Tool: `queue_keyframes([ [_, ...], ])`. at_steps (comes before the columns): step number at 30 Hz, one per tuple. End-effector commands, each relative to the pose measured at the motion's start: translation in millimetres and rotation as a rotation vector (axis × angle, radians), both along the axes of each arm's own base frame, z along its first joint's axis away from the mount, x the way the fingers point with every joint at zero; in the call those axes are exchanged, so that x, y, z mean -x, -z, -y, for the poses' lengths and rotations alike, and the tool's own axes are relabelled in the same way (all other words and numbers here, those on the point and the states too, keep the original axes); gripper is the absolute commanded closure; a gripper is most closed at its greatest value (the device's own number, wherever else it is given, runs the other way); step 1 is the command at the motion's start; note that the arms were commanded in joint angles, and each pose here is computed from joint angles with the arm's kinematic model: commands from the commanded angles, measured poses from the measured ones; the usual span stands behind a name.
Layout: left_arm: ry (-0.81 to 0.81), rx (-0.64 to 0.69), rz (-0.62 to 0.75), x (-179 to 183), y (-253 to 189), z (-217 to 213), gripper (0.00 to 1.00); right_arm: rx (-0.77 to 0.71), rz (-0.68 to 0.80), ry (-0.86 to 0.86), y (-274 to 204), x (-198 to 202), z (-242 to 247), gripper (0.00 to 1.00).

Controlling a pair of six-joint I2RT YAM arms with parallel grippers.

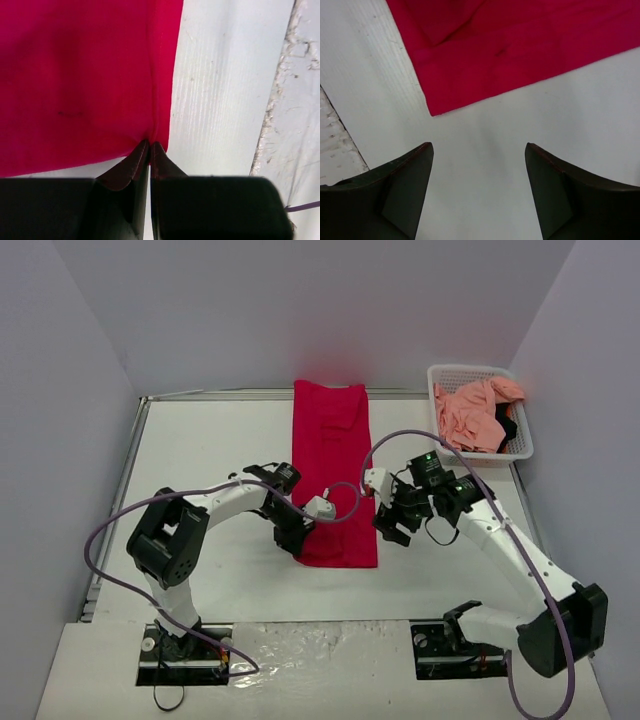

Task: Fold and stack the t-shirts
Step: Grab the bottom of the folded rectangular tshirt with both arms

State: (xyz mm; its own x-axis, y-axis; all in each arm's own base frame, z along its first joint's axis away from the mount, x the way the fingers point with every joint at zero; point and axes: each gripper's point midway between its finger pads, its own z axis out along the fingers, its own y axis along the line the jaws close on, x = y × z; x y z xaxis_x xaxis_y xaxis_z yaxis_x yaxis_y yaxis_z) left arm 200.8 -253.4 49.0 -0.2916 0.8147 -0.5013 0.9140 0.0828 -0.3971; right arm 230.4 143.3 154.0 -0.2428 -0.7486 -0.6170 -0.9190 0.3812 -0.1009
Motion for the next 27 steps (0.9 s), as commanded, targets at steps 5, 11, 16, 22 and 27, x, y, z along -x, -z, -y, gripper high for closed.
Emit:
queue_keyframes([
  [5,0.008,0.089,-0.078,-1,-24,9,0.98,0.211,-0.149,-0.165,47,28,-10,0.34],
  [11,-0.011,0.095,-0.102,-8,-26,6,0.98,0.281,-0.199,-0.255,69,44,-18,0.41],
  [16,-0.027,0.110,-0.131,-10,-27,6,0.98,0.329,-0.256,-0.304,91,55,-16,0.60],
  [22,-0.045,0.123,-0.172,-12,-26,4,0.98,0.359,-0.313,-0.320,116,66,-14,0.62],
  [27,-0.049,0.127,-0.178,-13,-26,4,0.98,0.388,-0.346,-0.325,127,71,-13,0.63],
])
